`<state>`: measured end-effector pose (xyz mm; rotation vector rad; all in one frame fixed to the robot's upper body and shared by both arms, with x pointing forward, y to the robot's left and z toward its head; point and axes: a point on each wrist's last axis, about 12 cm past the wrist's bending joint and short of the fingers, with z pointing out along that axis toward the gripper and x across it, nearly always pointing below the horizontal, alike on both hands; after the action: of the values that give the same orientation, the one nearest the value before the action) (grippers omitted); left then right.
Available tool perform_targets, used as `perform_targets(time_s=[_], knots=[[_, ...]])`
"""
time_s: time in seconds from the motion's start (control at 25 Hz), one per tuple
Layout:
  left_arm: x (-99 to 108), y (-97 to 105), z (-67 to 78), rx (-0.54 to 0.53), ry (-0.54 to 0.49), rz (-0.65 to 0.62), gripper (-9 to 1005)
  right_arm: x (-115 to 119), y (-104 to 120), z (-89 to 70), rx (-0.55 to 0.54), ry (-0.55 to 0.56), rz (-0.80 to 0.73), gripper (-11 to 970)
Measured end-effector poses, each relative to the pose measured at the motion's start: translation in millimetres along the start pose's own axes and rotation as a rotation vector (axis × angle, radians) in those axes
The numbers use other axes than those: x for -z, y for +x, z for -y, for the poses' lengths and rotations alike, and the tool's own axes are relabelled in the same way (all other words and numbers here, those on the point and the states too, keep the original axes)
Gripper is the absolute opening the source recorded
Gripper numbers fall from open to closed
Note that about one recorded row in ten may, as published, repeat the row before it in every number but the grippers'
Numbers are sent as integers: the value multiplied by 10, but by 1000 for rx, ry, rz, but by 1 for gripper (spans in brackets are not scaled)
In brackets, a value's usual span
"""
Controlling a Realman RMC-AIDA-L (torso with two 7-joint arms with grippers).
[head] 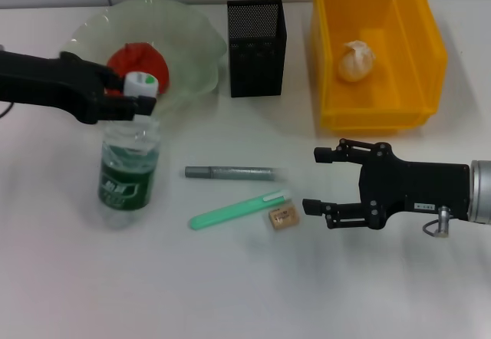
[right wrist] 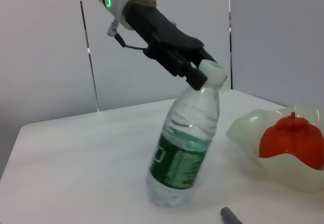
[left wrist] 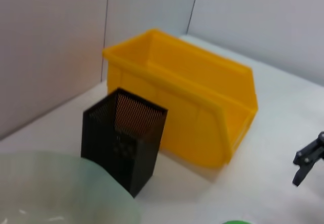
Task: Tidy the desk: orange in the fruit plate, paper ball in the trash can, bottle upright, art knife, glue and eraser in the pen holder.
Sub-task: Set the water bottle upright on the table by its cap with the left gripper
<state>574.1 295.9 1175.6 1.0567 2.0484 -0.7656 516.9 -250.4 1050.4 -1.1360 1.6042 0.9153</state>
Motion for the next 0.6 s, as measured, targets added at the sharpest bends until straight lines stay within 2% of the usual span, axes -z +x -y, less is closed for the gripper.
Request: perform_targets(time_s=[0.6], knots=[[278, 169, -4, -49, -32, 129, 456, -29, -5, 9, -15, 4, -1, 832]])
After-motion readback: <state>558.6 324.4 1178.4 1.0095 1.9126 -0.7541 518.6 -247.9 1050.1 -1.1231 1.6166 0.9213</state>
